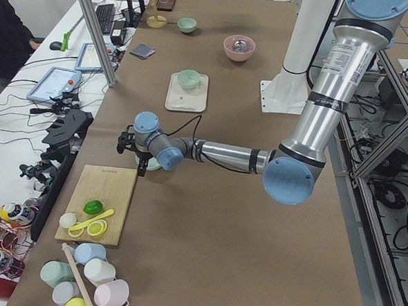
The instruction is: Stack green bowls together
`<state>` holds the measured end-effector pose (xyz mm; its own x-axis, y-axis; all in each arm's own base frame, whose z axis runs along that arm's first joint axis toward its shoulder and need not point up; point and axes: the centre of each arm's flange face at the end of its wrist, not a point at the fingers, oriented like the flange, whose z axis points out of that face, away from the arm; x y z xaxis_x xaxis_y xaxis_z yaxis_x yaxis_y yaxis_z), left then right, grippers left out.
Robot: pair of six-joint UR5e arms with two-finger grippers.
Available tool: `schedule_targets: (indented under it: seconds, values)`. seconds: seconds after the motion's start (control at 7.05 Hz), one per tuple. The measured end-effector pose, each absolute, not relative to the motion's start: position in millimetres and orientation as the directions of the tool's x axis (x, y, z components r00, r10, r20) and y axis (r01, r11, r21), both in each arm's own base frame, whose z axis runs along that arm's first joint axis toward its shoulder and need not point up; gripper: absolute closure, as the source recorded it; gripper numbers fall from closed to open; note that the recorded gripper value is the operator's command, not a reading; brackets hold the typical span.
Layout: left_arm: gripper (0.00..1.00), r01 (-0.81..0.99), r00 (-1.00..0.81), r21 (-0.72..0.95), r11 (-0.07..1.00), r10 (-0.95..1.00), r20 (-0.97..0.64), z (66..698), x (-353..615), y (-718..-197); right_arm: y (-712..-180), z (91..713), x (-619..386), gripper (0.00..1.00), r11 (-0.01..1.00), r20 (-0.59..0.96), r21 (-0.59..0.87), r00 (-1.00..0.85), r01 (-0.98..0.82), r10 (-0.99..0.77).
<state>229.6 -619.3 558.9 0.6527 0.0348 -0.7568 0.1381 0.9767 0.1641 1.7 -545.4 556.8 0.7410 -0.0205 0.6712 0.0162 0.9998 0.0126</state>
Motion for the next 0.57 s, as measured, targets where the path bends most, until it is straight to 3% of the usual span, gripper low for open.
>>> schedule_targets:
  seconds: [0.14, 0.28, 0.57]
  values:
    - [0.74, 0.128, 0.656, 0.163, 0.978, 0.04, -0.754, 560.9, 241.5, -616.5, -546.8, 557.8, 1.6, 0.0, 1.0, 0.672, 0.011, 0.741, 0.015, -0.018]
    - [0.99, 0.117, 0.657, 0.158, 0.981, 0.042, -0.752, 564.0, 249.0, -613.5, -548.2, 558.0, 1.2, 0.0, 1.0, 0.674, 0.009, 0.739, 0.015, -0.017]
    - [1.0, 0.102, 0.649, 0.134, 0.986, 0.036, -0.76, 568.8, 252.5, -609.3, -549.0, 555.7, 0.6, 0.0, 1.0, 0.678, 0.013, 0.735, 0.015, -0.02]
